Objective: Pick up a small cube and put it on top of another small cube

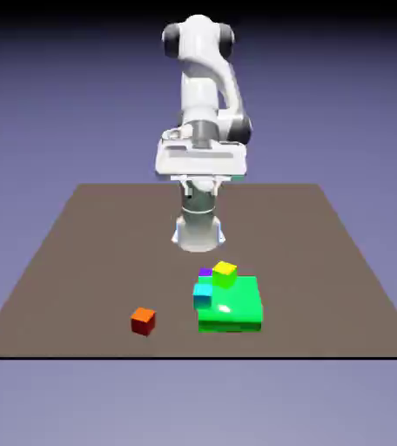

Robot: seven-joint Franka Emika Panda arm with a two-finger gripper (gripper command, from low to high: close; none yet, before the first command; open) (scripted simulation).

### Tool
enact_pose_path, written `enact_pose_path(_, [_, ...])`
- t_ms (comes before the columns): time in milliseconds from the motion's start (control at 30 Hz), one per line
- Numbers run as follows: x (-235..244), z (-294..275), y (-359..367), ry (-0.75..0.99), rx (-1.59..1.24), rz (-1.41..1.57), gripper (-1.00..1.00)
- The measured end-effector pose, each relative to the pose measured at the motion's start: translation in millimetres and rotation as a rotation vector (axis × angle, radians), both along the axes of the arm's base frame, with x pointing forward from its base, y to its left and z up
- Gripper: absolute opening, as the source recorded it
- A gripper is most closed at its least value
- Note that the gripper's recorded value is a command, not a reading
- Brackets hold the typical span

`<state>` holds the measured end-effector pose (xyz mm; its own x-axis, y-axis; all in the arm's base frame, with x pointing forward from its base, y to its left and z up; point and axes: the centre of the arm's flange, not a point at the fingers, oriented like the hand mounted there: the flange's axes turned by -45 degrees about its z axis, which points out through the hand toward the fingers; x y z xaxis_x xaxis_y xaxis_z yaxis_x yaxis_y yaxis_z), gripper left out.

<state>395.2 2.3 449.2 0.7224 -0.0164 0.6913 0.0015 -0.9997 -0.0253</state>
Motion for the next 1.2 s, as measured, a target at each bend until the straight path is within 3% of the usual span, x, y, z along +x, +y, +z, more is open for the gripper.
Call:
enact_pose_path(333, [39,-87,-17,0.295,0.351,-0.411,0.00])
enact_pose_path(700, [59,-185,-42,0.526,0.502,-0.980,0.00])
enact_pose_path(967, [63,-238,-69,0.537,0.492,-1.430,0.00])
enact_pose_path(1200, [67,-263,-97,0.399,0.449,-1.805,0.00])
